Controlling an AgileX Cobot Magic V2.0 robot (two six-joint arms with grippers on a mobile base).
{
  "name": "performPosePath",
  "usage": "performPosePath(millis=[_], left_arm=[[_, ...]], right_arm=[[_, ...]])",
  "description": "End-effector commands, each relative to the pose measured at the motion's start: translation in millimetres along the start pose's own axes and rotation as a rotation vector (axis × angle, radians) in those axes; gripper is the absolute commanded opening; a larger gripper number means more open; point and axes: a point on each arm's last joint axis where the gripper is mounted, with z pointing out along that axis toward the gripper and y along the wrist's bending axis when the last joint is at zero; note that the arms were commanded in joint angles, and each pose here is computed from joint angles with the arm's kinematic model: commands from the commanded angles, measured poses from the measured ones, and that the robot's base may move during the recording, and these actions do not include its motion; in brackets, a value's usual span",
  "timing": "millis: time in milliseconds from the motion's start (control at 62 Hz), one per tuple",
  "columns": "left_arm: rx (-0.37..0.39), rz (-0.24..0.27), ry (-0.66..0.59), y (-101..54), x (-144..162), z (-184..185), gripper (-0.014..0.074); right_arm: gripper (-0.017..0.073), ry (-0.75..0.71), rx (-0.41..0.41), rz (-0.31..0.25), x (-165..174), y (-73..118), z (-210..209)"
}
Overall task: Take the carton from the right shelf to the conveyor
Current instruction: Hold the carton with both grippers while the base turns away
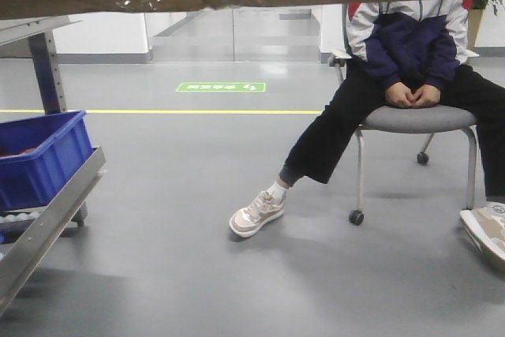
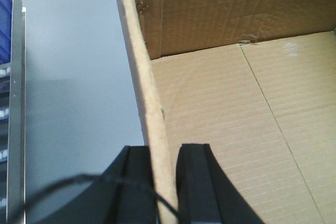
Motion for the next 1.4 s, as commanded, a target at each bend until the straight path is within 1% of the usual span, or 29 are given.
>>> performPosePath(millis=[0,1386], left_arm=[[0.042,0.004,-0.067,-3.6,-4.4,-8.8,-0.0009],[0.042,0.004,-0.069,-3.6,-4.6,-8.8,-0.0009]], right_arm=[[-0.007,-0.043,-0.016,-0.02,-2.4,1.0,-5.8],[-0.007,-0.043,-0.016,-0.02,-2.4,1.0,-5.8]])
